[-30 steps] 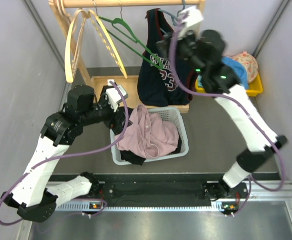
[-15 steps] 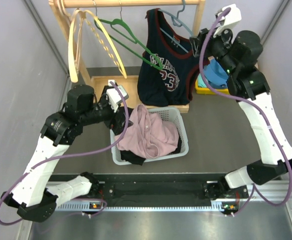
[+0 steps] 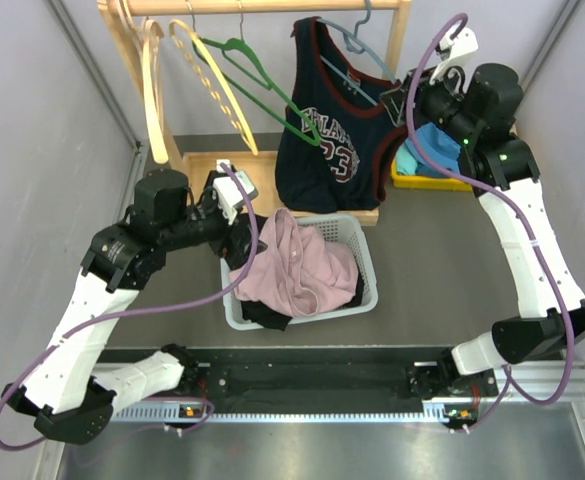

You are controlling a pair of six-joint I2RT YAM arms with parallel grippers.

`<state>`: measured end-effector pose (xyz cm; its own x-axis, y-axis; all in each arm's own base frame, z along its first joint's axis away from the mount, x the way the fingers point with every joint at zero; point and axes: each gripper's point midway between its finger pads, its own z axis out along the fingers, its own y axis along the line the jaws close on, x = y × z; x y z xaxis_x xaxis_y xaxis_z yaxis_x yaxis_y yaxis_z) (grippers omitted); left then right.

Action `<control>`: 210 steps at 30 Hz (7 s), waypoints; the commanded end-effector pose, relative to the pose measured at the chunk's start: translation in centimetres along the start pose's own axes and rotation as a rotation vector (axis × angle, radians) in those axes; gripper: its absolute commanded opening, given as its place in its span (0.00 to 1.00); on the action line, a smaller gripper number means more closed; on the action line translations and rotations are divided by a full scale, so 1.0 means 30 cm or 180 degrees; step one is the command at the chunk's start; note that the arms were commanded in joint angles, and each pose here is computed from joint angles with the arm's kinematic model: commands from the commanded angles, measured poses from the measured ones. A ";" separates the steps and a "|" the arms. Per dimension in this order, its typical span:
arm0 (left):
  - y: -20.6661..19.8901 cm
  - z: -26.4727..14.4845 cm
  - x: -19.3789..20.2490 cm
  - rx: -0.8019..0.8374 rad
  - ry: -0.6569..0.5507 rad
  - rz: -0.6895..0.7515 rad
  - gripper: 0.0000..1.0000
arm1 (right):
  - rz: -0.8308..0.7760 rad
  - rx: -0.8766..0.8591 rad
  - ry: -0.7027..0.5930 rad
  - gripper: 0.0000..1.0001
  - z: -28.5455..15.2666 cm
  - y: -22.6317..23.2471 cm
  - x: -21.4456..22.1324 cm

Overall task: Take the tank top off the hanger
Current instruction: Pick up the hanger from the clothesline, then remove the tank top from the hanger.

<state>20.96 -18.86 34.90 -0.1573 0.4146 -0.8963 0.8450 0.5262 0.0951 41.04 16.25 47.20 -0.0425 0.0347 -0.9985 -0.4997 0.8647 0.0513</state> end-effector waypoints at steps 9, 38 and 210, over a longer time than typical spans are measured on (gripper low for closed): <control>0.021 -0.032 -0.071 -0.0134 -0.0256 0.0190 0.99 | 0.0334 -0.0356 0.0122 0.22 0.044 0.063 0.077; 0.028 -0.043 -0.076 -0.0153 -0.0275 0.0225 0.99 | -0.0115 -0.0055 -0.1142 0.00 -0.171 0.098 -0.362; -0.281 0.125 -0.148 0.0990 -0.1676 0.0756 0.99 | -0.0033 -0.0879 -0.1571 0.00 -0.296 0.611 -0.563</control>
<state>16.30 -27.82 36.53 0.2428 0.0247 -0.9698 0.9518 0.1870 0.2430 23.47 27.91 63.77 0.1884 0.4063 -0.8941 -0.8492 0.5246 0.0595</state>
